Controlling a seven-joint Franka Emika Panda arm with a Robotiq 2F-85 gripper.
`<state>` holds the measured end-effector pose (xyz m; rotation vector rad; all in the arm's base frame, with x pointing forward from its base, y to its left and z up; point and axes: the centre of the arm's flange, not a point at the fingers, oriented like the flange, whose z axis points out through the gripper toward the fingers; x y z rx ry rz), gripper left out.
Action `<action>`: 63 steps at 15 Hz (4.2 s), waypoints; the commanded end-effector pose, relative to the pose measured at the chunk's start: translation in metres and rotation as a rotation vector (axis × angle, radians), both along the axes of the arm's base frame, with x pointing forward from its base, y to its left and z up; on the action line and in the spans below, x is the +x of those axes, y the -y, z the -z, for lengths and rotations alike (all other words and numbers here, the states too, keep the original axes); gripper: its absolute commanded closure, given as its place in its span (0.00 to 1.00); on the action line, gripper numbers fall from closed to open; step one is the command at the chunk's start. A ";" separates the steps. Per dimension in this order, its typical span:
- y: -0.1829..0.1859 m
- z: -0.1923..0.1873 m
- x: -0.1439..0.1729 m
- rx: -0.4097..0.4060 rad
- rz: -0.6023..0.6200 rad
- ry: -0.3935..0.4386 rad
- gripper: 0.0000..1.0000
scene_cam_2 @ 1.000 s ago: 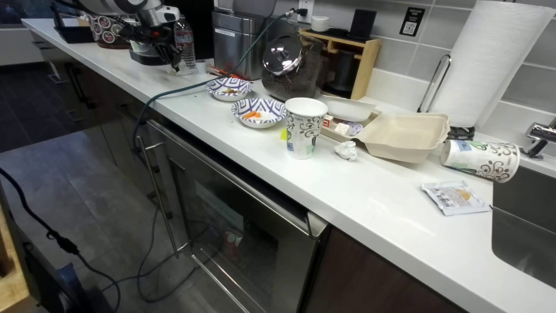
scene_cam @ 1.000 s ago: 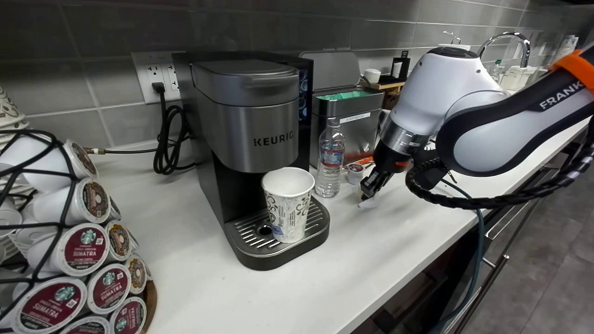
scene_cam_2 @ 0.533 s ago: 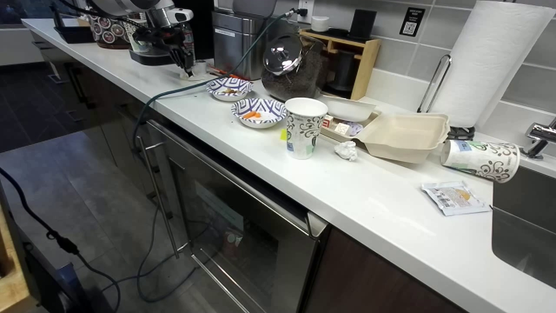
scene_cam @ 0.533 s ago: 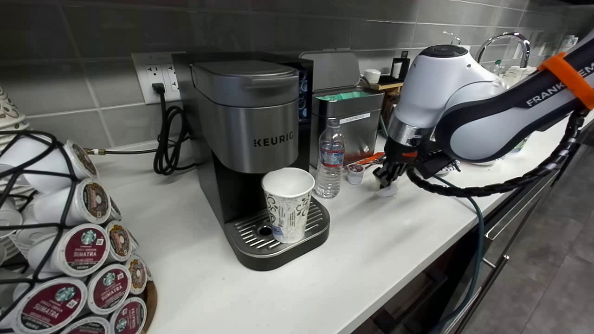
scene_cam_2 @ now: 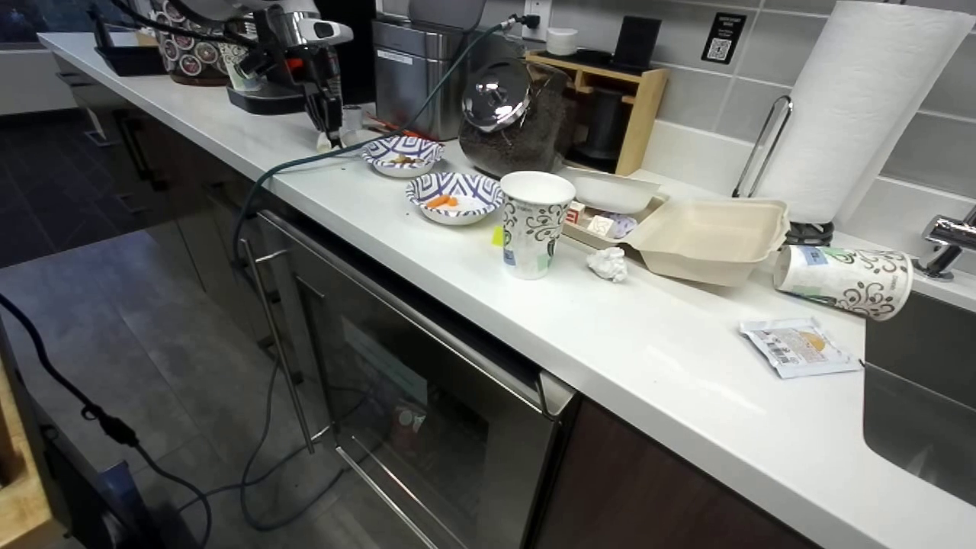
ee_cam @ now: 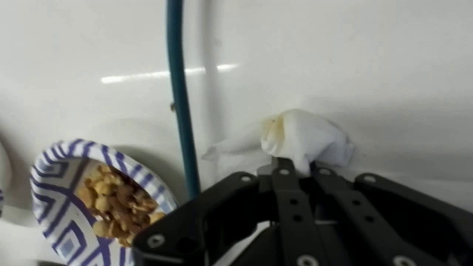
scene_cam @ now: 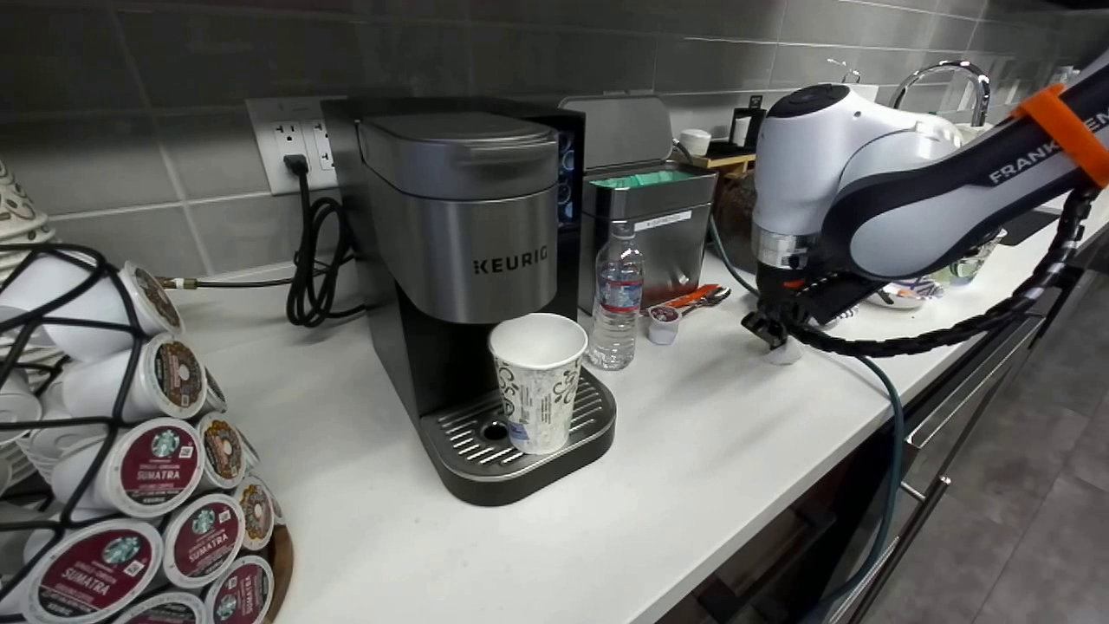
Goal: Clean the countertop
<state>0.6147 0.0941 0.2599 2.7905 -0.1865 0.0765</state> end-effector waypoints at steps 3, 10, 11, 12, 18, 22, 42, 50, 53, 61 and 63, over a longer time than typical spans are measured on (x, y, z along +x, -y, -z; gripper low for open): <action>0.011 0.007 -0.086 -0.009 0.059 -0.289 0.98; -0.042 -0.021 -0.182 0.295 -0.031 -0.422 0.98; -0.047 -0.042 -0.186 0.338 -0.032 -0.395 0.98; -0.051 -0.059 -0.186 0.371 -0.033 -0.360 0.98; -0.099 -0.125 -0.130 0.438 -0.092 -0.012 0.98; -0.142 -0.106 -0.083 0.467 -0.163 0.166 0.98; -0.115 -0.001 -0.038 0.294 -0.182 -0.005 0.98; -0.019 0.018 -0.041 0.119 0.023 -0.107 0.98; -0.038 0.003 -0.062 0.235 -0.106 -0.197 0.98; -0.169 -0.020 -0.106 0.476 -0.475 -0.214 0.98; -0.186 -0.020 -0.111 0.490 -0.511 -0.207 0.98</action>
